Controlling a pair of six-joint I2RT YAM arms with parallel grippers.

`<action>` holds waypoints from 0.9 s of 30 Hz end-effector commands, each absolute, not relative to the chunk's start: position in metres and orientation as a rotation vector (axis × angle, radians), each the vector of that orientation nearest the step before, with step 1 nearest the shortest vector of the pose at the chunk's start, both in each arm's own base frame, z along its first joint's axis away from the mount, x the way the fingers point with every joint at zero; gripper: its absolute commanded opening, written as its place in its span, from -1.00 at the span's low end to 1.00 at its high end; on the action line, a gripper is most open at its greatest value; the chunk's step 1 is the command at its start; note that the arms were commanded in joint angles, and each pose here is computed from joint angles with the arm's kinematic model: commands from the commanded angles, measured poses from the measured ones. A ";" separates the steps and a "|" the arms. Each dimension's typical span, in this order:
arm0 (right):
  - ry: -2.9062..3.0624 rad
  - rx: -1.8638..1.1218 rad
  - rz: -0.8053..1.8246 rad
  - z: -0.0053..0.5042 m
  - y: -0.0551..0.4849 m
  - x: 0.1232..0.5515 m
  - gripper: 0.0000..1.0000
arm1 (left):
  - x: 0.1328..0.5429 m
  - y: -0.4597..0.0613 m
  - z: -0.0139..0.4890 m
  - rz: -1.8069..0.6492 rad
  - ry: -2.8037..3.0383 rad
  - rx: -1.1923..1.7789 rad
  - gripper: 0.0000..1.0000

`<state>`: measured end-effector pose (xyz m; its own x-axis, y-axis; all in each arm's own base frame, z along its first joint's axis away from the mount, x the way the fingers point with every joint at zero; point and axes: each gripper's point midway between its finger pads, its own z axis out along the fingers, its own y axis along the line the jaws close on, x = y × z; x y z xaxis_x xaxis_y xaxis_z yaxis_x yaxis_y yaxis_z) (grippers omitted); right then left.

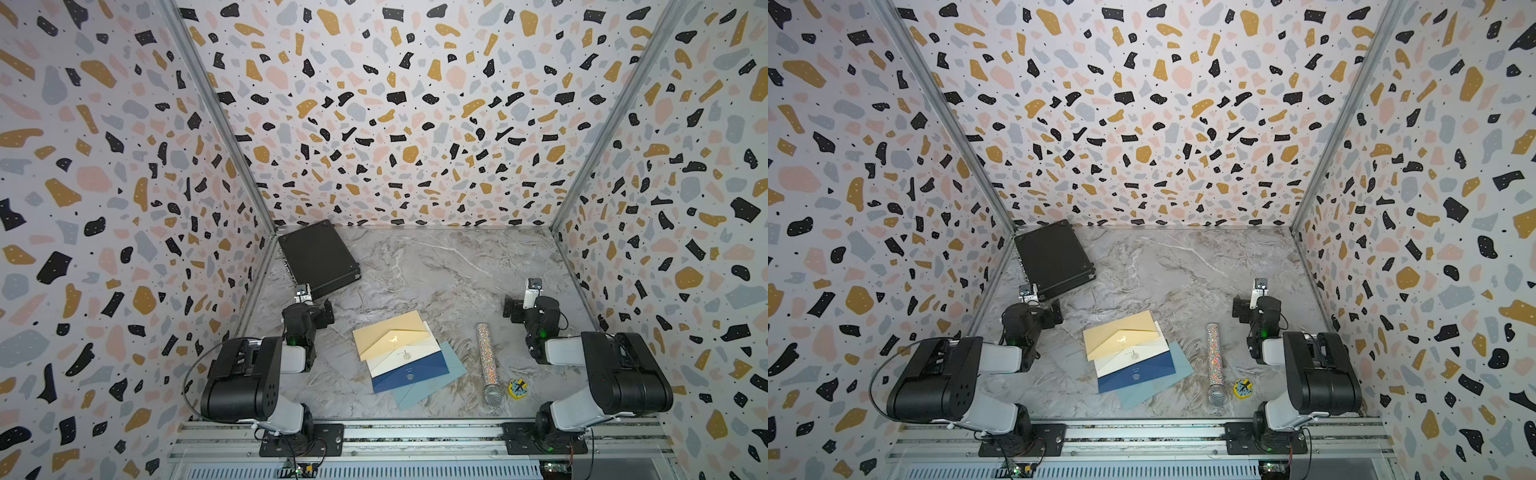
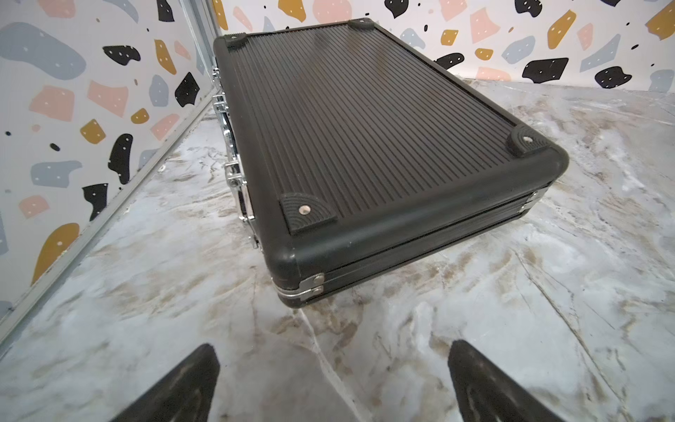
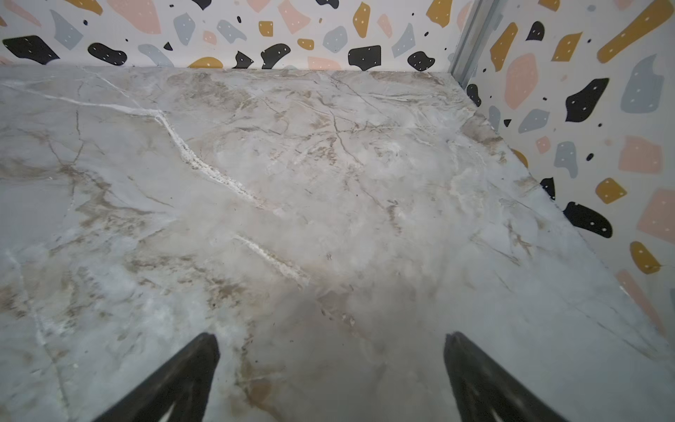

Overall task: Take the letter paper out of the envelope
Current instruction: Pick up the envelope from the envelope.

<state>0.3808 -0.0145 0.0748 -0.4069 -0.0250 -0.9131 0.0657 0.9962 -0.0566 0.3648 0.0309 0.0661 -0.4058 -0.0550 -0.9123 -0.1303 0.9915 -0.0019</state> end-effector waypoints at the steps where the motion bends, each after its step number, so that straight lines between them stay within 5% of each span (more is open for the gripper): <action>1: 1.959 0.026 -0.108 0.083 -0.016 0.385 0.99 | 0.375 0.034 0.082 0.098 1.928 -0.131 0.99; 27: 1.905 0.146 -0.195 0.110 -0.036 0.372 0.99 | 0.367 0.029 0.106 0.080 1.871 -0.099 0.99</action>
